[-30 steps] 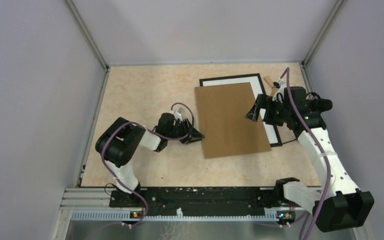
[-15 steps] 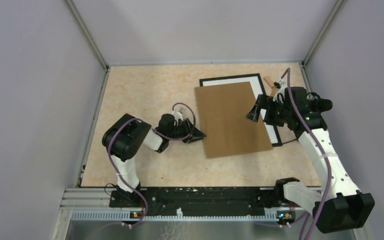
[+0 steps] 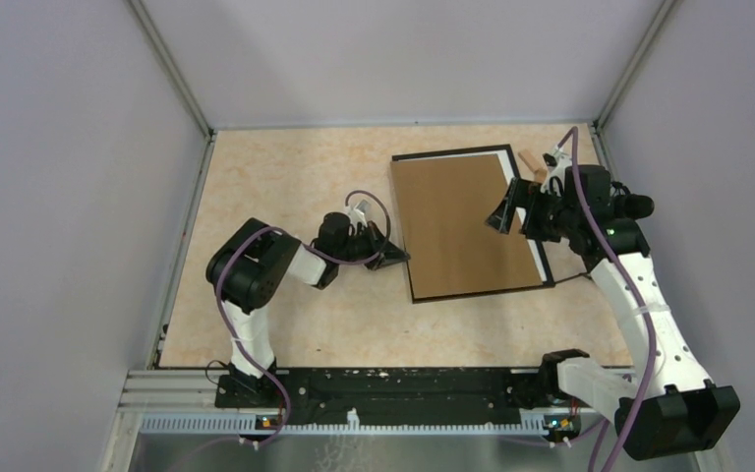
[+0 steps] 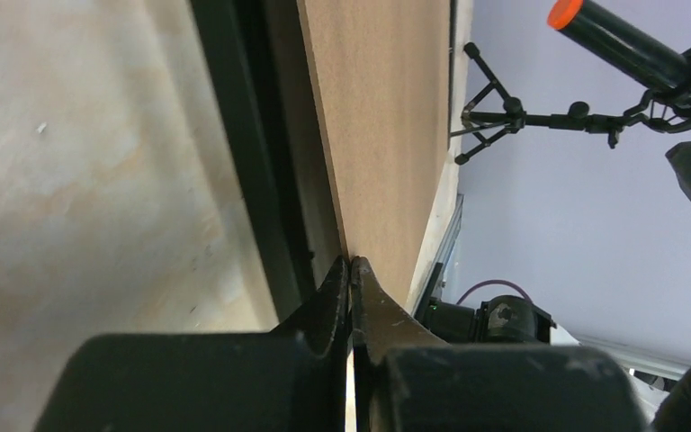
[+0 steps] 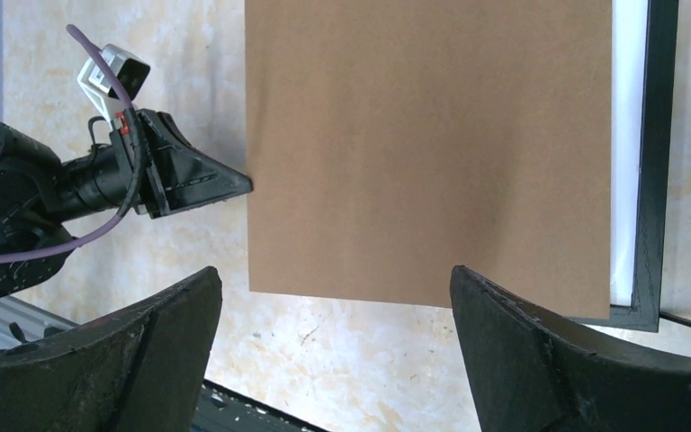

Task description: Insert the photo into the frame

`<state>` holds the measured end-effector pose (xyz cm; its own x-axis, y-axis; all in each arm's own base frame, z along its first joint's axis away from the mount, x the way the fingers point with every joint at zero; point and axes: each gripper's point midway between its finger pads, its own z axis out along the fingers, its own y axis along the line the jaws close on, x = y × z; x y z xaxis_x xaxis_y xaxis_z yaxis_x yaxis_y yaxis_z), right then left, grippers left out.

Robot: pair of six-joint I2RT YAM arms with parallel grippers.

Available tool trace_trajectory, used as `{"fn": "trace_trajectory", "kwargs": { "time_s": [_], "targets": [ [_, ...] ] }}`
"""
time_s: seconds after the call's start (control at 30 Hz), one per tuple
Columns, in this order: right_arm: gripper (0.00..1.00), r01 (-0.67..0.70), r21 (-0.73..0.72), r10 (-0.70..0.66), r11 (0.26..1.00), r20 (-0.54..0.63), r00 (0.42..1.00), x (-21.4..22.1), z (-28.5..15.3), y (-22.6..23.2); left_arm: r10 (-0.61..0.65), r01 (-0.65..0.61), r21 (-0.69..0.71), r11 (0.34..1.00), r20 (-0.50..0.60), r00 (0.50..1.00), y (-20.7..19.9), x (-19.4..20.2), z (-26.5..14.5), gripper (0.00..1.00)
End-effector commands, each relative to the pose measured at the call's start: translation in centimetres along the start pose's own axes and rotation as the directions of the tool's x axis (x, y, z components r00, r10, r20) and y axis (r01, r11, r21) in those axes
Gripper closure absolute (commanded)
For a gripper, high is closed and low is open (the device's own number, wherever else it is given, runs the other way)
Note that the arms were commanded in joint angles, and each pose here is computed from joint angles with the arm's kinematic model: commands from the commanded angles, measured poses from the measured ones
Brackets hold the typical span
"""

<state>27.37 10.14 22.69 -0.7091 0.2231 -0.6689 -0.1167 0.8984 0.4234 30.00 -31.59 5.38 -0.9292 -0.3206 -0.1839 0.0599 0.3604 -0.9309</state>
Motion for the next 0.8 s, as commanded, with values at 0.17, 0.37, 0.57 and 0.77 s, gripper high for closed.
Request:
{"fn": "trace_trajectory", "kwargs": {
  "time_s": [0.17, 0.37, 0.57, 0.77],
  "targets": [
    [0.05, 0.032, -0.013, -0.031, 0.999, 0.075, 0.997, -1.9, -1.0, 0.8, 0.095, -0.103, 0.122, 0.987, 0.066, 0.993, -6.4, -3.6, 0.6, 1.00],
    [0.05, 0.035, -0.007, -0.034, 0.999, 0.079, 0.996, -2.0, -1.2, 0.7, 0.067, -0.072, 0.114, 0.991, 0.054, 0.996, -6.0, -4.0, 1.7, 1.00],
    [0.05, 0.032, 0.001, -0.032, 0.999, 0.074, 0.997, -1.7, -1.1, 0.5, 0.057, -0.061, 0.117, 0.991, 0.041, 0.998, -5.9, -3.6, 2.4, 1.00],
    [0.05, 0.026, -0.008, -0.025, 1.000, 0.075, 0.997, -1.7, -0.9, 0.6, 0.052, -0.055, 0.097, 0.994, 0.036, 0.998, -5.2, -3.3, 2.9, 1.00]
  ]
}}
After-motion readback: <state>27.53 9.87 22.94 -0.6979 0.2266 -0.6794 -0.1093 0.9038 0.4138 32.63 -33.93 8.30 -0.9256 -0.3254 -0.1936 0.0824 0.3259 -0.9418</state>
